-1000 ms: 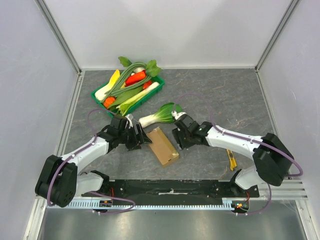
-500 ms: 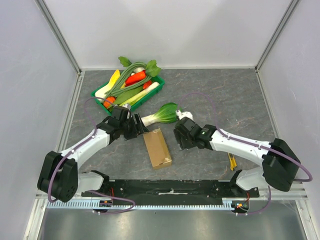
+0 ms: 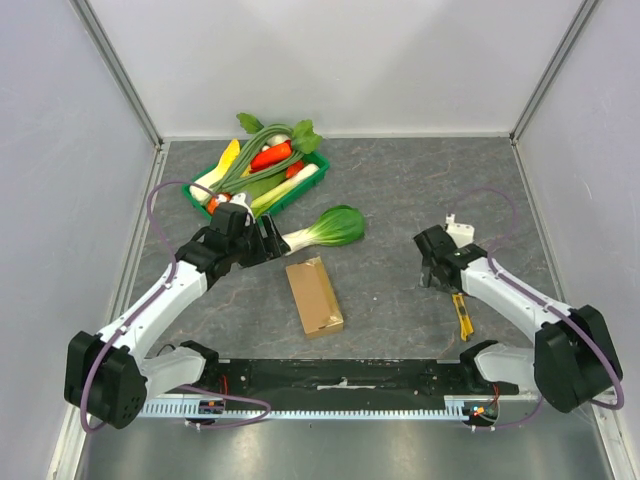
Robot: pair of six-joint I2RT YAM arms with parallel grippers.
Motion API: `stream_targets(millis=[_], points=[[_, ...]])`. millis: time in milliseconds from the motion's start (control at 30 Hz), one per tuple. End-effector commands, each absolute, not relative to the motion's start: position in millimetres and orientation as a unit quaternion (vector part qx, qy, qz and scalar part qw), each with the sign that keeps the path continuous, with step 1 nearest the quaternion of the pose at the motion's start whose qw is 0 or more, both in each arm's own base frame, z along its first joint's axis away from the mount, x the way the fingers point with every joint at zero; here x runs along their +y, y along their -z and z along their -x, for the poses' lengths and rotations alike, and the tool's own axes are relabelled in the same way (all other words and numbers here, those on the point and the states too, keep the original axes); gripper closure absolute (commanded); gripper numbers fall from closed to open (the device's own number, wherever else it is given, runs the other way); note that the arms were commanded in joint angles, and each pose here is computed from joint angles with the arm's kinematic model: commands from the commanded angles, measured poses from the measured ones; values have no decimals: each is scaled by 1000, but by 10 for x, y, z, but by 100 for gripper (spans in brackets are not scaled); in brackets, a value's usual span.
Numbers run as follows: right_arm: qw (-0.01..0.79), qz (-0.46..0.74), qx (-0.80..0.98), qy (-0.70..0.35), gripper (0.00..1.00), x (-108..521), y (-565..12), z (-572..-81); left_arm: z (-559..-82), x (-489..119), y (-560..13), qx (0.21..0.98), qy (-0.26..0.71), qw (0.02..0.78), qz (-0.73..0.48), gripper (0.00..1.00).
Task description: Unpack the express box
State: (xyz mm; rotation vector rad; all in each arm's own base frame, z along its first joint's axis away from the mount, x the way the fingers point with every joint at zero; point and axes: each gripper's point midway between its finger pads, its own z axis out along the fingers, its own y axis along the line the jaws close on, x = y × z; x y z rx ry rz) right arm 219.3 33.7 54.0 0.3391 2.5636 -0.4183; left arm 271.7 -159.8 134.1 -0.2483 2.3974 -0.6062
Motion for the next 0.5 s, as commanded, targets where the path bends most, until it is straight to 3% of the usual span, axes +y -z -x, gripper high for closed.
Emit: stream_targets(millis=[0, 233, 467], points=[[253, -201, 938, 122, 6, 174, -482, -2150, -2756, -1572, -1475, 910, 222, 342, 74, 18], [195, -280, 939, 38, 13, 47, -174, -2061, -2781, -1556, -1569, 910, 215, 349, 64, 18], [160, -276, 948, -13, 36, 237, -51, -1955, -2773, -1502, -1588, 910, 203, 355, 63, 18]])
